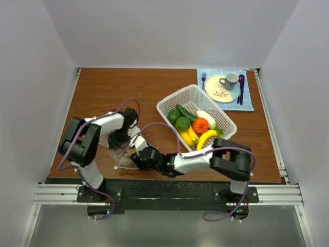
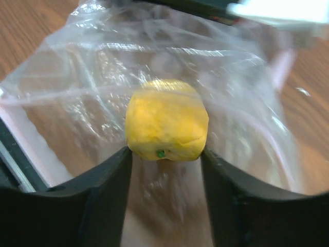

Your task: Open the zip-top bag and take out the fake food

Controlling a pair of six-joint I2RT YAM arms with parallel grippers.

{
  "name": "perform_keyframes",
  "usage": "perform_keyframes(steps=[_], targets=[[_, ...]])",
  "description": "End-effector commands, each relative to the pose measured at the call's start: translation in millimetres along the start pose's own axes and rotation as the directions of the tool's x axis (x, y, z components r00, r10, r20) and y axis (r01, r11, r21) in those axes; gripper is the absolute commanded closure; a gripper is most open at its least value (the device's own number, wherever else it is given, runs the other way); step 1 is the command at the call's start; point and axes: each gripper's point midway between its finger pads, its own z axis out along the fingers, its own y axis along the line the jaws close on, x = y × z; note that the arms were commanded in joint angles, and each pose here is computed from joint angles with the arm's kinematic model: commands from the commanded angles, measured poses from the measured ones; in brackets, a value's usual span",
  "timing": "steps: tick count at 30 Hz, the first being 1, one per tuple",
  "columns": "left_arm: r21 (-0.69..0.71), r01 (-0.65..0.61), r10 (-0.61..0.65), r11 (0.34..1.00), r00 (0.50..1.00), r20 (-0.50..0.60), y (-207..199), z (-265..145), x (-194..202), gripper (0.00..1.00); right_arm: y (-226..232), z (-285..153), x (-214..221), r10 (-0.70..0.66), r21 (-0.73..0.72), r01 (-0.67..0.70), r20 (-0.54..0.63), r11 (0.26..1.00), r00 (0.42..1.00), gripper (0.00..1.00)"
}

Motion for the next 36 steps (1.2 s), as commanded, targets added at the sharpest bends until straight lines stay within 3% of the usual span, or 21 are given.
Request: perform_keyframes(steps=[1, 9, 14, 20, 22, 24, 25, 27, 28, 29, 30, 32, 36], targets=[[0.12, 0.045, -0.065, 0.992, 0.984, 0.169, -21.8, 31.6, -51.3, 0.94, -12.7, -37.7, -62.0, 0.131, -0.002, -0.134, 0.207, 0.991, 0.969, 0.61], [0.104, 0.057, -0.073, 0.993, 0.985, 0.159, -18.7, 34.4, -52.3, 0.94, -26.1, -63.6, -65.9, 0.123, 0.017, -0.13, 0.222, 0.991, 0.967, 0.73], [0.065, 0.096, -0.105, 0.993, 0.983, 0.15, 1.5, 34.6, -55.4, 0.94, -44.8, -104.7, -80.3, 0.121, 0.045, -0.136, 0.244, 0.99, 0.962, 0.73], [0.108, 0.133, -0.153, 0.985, 0.965, 0.211, 28.1, -1.9, -106.5, 0.95, -151.8, -167.0, -88.0, 0.154, 0.334, -0.264, 0.322, 0.905, 0.934, 0.77], [0.155, 0.134, -0.179, 0.979, 0.927, 0.33, 38.5, -41.3, -139.5, 0.93, -197.6, -182.2, -79.5, 0.194, 0.432, -0.325, 0.32, 0.841, 0.927, 0.76], [0.195, 0.122, -0.199, 0.973, 0.871, 0.449, 44.5, -87.8, -158.4, 0.79, -230.7, -193.8, -69.5, 0.212, 0.522, -0.346, 0.299, 0.78, 0.93, 0.73], [0.207, 0.127, -0.214, 0.97, 0.847, 0.486, 45.9, -103.3, -161.7, 0.67, -238.0, -197.2, -68.7, 0.22, 0.543, -0.353, 0.295, 0.762, 0.93, 0.71], [0.214, 0.116, -0.221, 0.97, 0.786, 0.578, 47.7, -144.0, -161.9, 0.57, -249.9, -203.0, -68.7, 0.227, 0.582, -0.349, 0.275, 0.735, 0.934, 0.48], [0.221, 0.128, -0.238, 0.967, 0.768, 0.595, 46.8, -155.8, -158.6, 0.37, -253.8, -205.0, -69.0, 0.23, 0.596, -0.35, 0.27, 0.723, 0.935, 0.35], [0.219, 0.131, -0.243, 0.967, 0.729, 0.639, 47.5, -179.1, -153.0, 0.23, -258.4, -209.1, -75.0, 0.23, 0.615, -0.357, 0.279, 0.703, 0.932, 0.02], [0.224, 0.129, -0.248, 0.966, 0.711, 0.658, 46.1, -189.5, -149.2, 0.01, -262.4, -213.0, -71.5, 0.238, 0.636, -0.354, 0.263, 0.686, 0.935, 0.01], [0.199, 0.14, -0.241, 0.97, 0.655, 0.716, 48.3, -218.3, -135.7, 0.0, -266.9, -219.1, -80.2, 0.238, 0.652, -0.358, 0.269, 0.668, 0.933, 0.01], [0.12, 0.151, -0.188, 0.981, 0.599, 0.778, 51.0, -242.0, -108.8, 0.0, -274.8, -240.6, -83.5, 0.235, 0.706, -0.339, 0.245, 0.622, 0.941, 0.01]])
